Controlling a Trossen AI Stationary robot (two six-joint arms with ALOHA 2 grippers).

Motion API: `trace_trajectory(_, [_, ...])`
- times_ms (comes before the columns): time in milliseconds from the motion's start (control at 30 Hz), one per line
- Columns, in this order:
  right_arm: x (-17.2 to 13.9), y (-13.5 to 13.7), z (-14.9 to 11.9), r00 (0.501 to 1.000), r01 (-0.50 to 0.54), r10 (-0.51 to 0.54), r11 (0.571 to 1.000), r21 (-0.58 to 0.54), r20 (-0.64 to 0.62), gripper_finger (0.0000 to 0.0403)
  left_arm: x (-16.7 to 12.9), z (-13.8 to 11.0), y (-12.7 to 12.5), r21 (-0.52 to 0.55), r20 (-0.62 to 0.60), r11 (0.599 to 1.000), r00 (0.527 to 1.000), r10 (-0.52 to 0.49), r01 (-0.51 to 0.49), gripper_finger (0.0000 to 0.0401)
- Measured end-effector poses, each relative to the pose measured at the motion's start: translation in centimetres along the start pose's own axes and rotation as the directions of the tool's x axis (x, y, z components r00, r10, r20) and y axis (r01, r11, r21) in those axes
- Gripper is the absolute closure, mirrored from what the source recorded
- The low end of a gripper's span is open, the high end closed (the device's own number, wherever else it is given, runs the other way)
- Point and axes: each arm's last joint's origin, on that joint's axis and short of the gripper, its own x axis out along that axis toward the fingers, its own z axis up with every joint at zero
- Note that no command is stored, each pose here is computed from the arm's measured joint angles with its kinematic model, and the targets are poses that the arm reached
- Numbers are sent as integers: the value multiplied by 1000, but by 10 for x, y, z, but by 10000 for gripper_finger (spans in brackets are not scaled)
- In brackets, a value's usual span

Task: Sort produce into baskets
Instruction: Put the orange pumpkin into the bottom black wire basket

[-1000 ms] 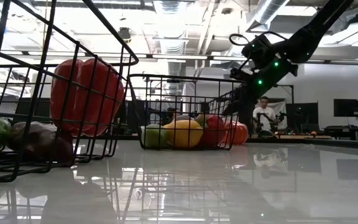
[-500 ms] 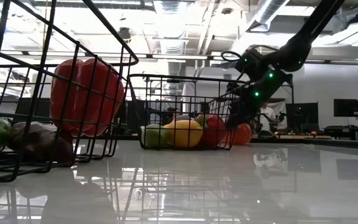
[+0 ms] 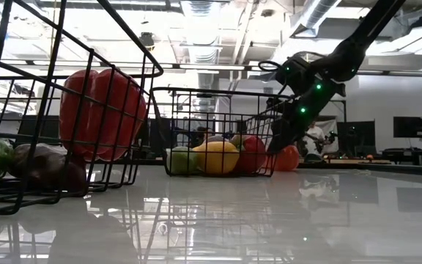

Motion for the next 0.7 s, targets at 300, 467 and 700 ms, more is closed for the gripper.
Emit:
trace_trajectory(300, [-37, 4, 20, 996, 68, -72, 996, -56, -61, 85, 0, 3, 1, 22, 30, 1000, 1000, 9, -10, 152])
trace_trajectory(467, [-88, 14, 49, 997, 80, -81, 996, -41, -19, 85, 0, 4, 1, 31, 34, 999, 999, 19, -20, 152])
trace_trajectory(700, [-163, 59, 81, 947, -143, 142, 990, -17, 289, 85, 0, 4, 2, 32, 36, 999, 999, 28, -29, 152])
